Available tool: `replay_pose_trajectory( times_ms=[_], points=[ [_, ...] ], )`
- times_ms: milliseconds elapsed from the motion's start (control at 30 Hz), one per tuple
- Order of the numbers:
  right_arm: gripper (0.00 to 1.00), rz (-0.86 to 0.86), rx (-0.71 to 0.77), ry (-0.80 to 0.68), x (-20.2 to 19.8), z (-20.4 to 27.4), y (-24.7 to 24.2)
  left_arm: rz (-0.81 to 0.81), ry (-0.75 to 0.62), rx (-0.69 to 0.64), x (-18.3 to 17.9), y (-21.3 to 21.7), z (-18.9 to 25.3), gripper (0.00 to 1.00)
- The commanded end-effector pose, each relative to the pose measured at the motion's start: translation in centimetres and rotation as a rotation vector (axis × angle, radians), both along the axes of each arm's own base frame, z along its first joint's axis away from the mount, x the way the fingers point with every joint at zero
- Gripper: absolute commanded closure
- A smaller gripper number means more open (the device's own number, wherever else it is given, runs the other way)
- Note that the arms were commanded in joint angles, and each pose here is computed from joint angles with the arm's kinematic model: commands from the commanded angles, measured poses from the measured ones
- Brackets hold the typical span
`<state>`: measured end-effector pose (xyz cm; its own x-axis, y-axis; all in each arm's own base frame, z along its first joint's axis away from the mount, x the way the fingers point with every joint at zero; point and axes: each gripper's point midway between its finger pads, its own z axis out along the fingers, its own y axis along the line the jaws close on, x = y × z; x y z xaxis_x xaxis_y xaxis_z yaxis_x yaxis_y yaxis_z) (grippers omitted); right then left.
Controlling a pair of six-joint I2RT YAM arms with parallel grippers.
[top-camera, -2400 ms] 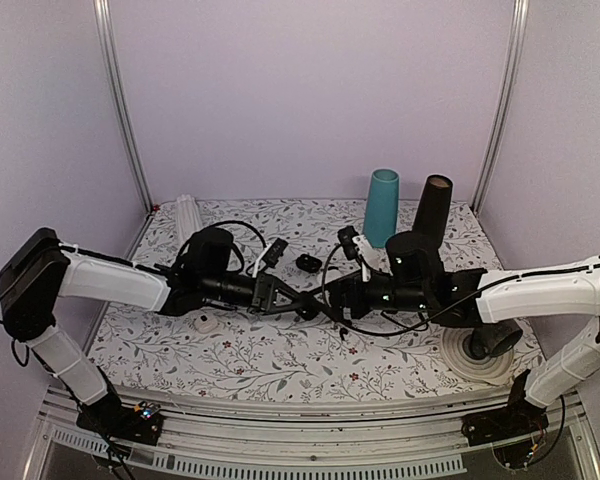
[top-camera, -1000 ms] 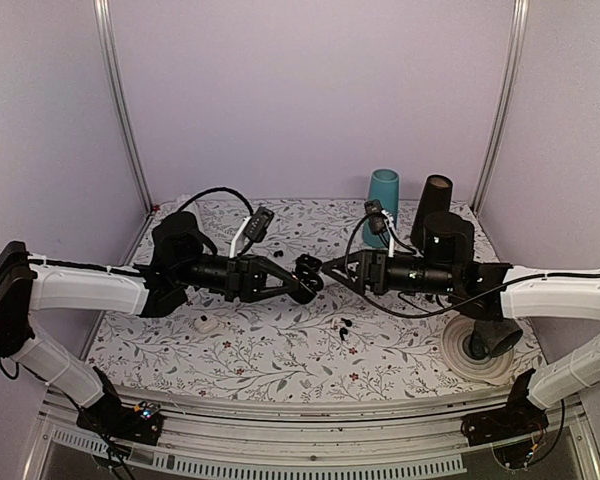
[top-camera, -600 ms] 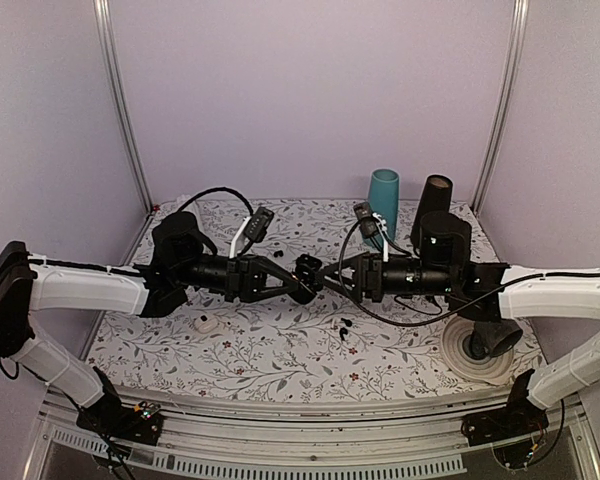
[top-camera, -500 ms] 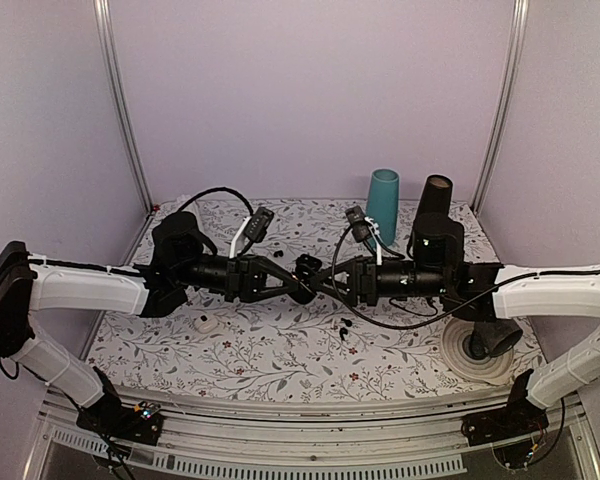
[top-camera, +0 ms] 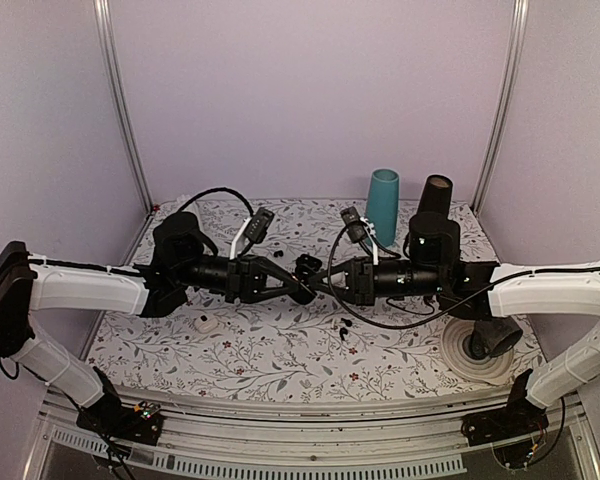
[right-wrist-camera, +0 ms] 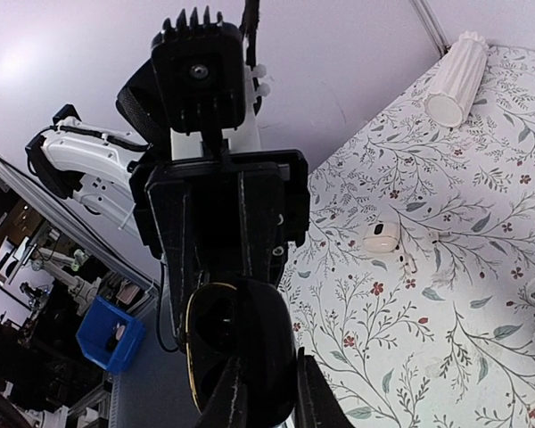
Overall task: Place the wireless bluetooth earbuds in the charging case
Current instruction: Pass from the left arm to the right
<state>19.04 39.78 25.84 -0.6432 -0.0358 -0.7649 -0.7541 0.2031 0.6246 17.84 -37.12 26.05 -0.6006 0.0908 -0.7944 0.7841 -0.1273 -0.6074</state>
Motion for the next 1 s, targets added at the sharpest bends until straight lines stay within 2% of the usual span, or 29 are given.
replay_pose_trajectory(
  times_ms=[0, 133, 233, 600, 967],
  points=[
    [0.93, 0.000, 0.028, -0.028, 0.1, 1.6, 0.2, -0.022, -0.039, -0.011, -0.7, 0.0, 0.5, 0.68],
    [0.95, 0.005, 0.006, -0.068, 0.0, 2.1, 0.1, -0.021, -0.083, -0.010, -1.0, 0.3, 0.7, 0.49],
    [0.95, 0.024, -0.005, -0.104, -0.2, 2.6, 0.1, -0.017, -0.129, -0.002, -1.2, 0.5, 0.8, 0.45],
    [0.95, 0.099, -0.044, -0.154, -1.3, 3.5, 0.8, 0.079, -0.412, -0.023, -1.8, 1.7, 1.5, 0.51],
    [0.95, 0.093, -0.067, -0.174, -1.2, 3.5, 1.5, 0.047, -0.395, 0.021, -1.9, 0.6, 0.7, 0.61]
  ],
)
